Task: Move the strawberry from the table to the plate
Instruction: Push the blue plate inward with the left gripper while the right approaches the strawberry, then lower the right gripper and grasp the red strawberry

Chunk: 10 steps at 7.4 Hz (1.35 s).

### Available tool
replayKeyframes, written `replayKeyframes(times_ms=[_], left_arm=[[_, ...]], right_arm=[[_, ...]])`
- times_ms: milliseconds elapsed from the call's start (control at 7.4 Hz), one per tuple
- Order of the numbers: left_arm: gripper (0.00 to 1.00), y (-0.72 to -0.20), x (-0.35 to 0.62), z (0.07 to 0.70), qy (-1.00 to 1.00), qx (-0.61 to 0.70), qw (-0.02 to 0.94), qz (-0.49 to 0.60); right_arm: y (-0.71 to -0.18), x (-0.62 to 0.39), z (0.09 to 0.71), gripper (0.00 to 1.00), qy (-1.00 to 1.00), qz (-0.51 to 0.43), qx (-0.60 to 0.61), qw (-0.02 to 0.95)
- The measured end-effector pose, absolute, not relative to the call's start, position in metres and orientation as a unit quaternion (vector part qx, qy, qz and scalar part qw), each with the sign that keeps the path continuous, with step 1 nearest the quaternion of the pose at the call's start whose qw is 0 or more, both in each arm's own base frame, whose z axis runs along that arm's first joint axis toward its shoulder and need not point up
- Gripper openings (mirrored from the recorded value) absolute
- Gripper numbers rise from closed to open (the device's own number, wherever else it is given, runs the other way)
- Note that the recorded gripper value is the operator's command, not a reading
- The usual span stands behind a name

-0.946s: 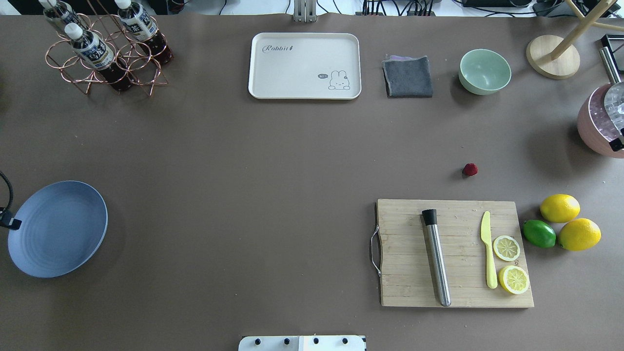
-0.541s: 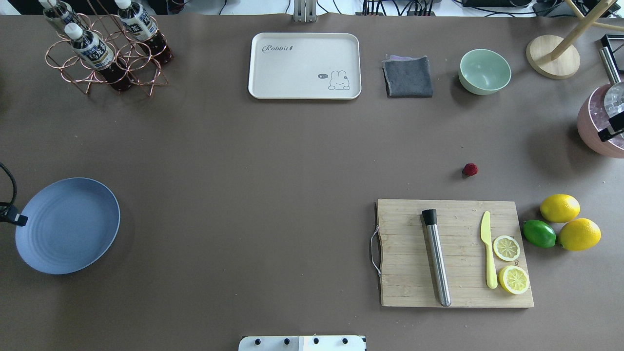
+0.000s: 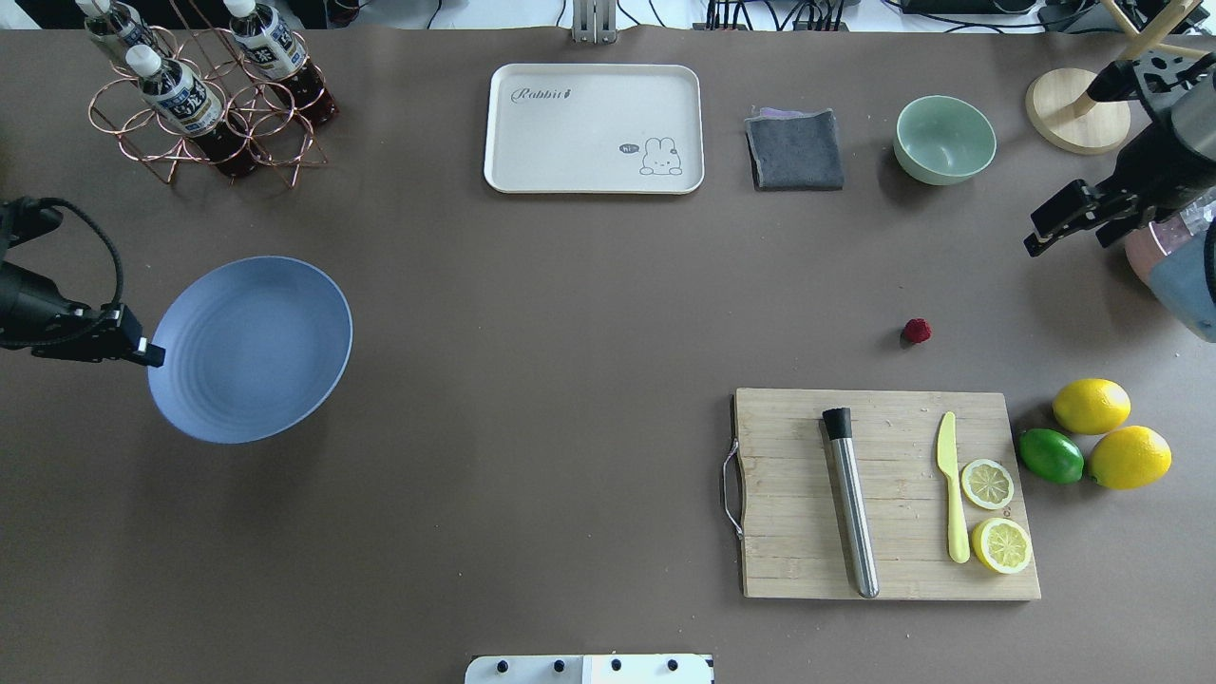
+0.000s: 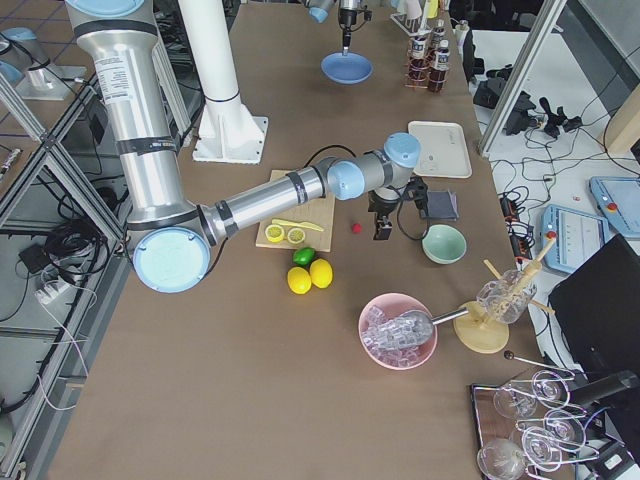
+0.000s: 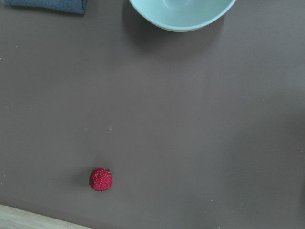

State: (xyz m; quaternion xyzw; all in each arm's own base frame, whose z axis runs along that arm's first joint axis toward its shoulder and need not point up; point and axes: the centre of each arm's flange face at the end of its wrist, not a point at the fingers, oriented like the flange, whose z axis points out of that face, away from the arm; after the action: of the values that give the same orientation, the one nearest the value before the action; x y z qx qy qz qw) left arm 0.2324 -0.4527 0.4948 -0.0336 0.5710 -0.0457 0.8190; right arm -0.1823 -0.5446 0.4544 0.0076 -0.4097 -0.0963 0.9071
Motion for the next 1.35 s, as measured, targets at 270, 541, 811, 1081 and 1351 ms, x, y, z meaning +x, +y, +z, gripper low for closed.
replayKeyframes(times_ms=[270,541,811,1081,1351], left_arm=[[0.00,-0.468,0.282,0.435,0.591,-0.051,0.802,-0.066],[0.00,-0.470,0.357,0.373,0.585,-0.058,0.804,-0.087],[0.00,-0.472,0.396,0.325,0.576,-0.050,0.809,-0.102],[0.00,-0.460,0.422,0.319,0.569,-0.042,0.815,-0.103],[0.00,-0.453,0.432,0.320,0.565,-0.040,0.818,-0.101]], right_arm=[[-0.543,-0.240,0.433,0.93,-0.386,-0.101,0.010,0.917],[-0.547,-0.302,0.453,0.89,-0.385,-0.093,0.031,0.918],[-0.543,-0.339,0.488,0.89,-0.403,-0.087,0.043,0.910],[-0.535,-0.347,0.499,0.88,-0.404,-0.088,0.042,0.910],[-0.528,-0.341,0.497,0.88,-0.407,-0.088,0.041,0.908]])
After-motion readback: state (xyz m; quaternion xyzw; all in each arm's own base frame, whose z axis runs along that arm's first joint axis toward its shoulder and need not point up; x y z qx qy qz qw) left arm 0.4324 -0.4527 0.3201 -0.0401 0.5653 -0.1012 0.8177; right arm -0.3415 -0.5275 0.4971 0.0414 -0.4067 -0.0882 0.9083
